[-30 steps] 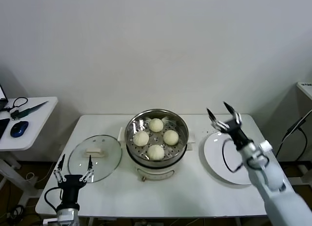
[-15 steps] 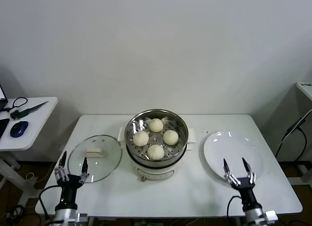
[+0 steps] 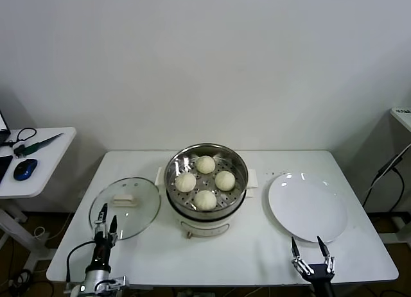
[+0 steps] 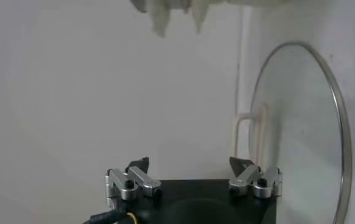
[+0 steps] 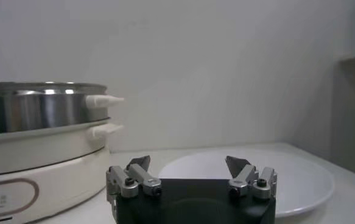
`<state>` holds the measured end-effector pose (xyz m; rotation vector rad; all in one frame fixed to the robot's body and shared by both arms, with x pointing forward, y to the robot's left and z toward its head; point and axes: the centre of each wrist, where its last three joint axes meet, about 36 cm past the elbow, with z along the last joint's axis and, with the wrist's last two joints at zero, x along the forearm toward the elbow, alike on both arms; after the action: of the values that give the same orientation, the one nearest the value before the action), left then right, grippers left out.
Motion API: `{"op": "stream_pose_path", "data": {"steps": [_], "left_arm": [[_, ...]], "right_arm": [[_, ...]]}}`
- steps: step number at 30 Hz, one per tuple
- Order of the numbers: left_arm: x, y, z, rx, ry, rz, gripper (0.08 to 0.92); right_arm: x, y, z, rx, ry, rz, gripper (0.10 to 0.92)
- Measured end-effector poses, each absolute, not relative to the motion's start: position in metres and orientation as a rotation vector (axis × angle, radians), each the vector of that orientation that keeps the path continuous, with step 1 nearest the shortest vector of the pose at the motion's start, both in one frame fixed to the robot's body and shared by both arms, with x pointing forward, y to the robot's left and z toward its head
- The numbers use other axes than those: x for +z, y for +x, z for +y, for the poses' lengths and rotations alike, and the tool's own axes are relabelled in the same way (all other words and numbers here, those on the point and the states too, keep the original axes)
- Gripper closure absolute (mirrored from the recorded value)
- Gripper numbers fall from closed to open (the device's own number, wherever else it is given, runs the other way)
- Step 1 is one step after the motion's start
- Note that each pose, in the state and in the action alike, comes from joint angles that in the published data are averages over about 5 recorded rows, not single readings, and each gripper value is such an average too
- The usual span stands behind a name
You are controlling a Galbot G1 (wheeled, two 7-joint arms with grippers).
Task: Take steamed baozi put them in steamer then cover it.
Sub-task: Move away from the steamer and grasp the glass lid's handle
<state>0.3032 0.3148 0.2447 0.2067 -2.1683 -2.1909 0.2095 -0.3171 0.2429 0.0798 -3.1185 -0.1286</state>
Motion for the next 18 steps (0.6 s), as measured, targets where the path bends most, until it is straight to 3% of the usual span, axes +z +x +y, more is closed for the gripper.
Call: {"op": "stream_pose_path", "data": {"steps": [18], "left_arm": [[0.222,0.373,0.329,-2.374,0.162,-1.973,0.177]], "right_arm": [[0.248,0.181,-0.313,-0.114,0.071,-3.092,0.200]]}}
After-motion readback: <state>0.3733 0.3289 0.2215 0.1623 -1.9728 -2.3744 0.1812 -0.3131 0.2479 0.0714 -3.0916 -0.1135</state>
